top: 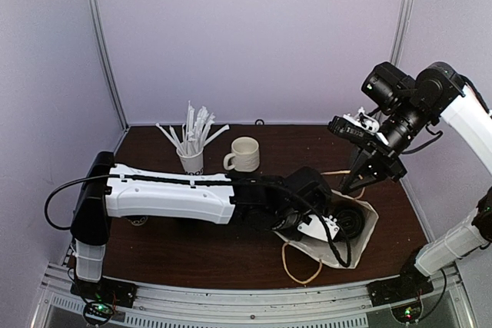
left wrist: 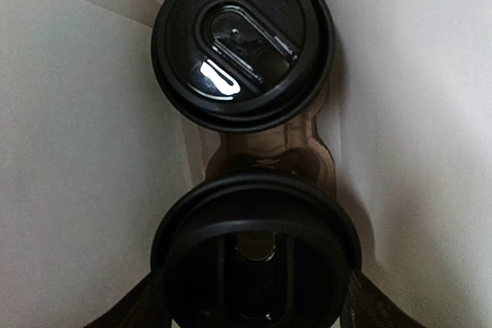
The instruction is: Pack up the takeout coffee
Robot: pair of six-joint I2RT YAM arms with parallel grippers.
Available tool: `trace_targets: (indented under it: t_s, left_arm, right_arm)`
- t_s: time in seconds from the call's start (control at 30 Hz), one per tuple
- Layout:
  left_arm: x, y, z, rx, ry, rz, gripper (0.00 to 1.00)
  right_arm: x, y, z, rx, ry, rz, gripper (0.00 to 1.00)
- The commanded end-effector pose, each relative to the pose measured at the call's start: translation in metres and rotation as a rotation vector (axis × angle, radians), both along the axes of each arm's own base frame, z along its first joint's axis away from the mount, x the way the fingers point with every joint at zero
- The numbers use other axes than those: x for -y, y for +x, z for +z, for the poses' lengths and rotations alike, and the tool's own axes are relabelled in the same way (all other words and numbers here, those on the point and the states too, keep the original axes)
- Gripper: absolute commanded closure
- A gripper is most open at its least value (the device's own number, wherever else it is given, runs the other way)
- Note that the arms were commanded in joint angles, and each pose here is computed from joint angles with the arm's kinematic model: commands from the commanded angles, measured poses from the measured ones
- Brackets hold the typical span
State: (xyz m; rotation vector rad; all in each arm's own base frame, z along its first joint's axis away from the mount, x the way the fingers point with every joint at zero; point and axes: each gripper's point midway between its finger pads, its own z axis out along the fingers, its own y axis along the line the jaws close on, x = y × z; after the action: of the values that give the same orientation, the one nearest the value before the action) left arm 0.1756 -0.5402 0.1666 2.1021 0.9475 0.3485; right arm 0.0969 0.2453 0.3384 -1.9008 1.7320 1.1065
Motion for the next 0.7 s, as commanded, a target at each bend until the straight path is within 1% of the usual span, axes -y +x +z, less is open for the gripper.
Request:
trace_targets:
  t_s: [0.0, 0.23, 0.5, 0.53, 0.67]
  left_arm:
    - [0.009, 0.005, -0.002, -0.026, -0.061, 0.003, 0.35]
    - [0.01, 0.006, -0.012, -0.073, -0.069, 0.0, 0.36]
    - [0.014, 0.01, -0.015, -0.079, -0.094, -0.003, 0.36]
    - [0.014, 0.011, -0.015, -0.078, -0.094, -0.002, 0.36]
    - [0.016, 0.01, -0.014, -0.079, -0.104, -0.005, 0.36]
  right_arm:
    - [0.013, -0.023, 0.003, -0.107, -0.061, 0.019, 1.0]
    - [0.011, -0.02, 0.003, -0.103, -0.06, 0.019, 1.0]
    - [0.011, -0.016, 0.002, -0.092, -0.076, 0.009, 1.0]
    - [0.011, -0.015, 0.002, -0.088, -0.08, 0.005, 0.98]
    - [0.013, -0.011, 0.004, -0.053, -0.085, -0.011, 0.98]
